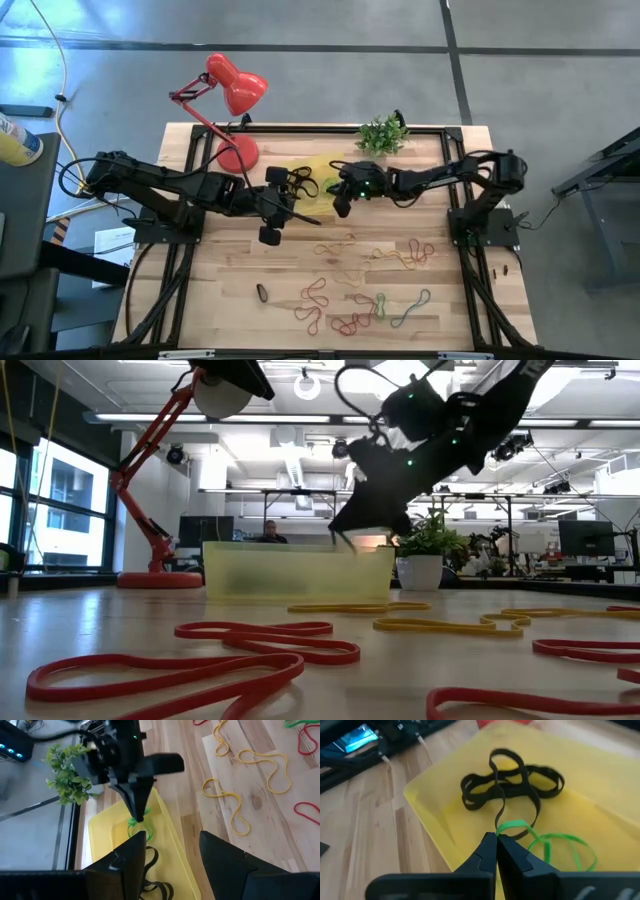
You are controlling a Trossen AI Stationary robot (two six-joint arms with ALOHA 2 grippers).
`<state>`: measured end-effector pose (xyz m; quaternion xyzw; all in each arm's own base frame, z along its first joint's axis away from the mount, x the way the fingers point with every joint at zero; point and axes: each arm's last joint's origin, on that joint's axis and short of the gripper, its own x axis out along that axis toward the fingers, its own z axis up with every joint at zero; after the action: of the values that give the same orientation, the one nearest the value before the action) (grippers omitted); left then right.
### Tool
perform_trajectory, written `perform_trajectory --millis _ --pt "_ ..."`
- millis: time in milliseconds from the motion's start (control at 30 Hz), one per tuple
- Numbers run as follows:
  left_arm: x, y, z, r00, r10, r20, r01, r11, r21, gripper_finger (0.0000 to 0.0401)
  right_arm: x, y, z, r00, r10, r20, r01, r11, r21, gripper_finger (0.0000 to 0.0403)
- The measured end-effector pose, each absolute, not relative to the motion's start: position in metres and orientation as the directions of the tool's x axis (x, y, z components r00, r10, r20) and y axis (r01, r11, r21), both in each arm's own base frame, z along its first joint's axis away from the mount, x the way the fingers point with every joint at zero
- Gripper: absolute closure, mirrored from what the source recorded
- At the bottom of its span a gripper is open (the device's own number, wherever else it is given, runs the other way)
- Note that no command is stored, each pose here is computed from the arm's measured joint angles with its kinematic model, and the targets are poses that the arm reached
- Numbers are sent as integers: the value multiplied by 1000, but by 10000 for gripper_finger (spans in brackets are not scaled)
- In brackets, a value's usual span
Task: Pick and place rubber bands into bin
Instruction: Put the green rubber band into the yellow bin
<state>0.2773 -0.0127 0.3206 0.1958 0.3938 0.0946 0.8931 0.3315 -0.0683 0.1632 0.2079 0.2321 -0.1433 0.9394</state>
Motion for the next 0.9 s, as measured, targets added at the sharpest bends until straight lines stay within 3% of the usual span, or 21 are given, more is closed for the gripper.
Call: perform_trajectory --millis 233,567,900 --pt "277 -13 321 671 326 -665 -17 905 426 229 357 -74 157 819 -166 -549 382 872 306 402" --pt "275 -13 319 653 325 -685 -16 909 416 229 379 -84 175 663 -286 -692 459 885 74 401" --pt "275 -12 318 646 331 -688 -19 907 420 229 369 -102 170 619 -213 -756 473 869 142 402"
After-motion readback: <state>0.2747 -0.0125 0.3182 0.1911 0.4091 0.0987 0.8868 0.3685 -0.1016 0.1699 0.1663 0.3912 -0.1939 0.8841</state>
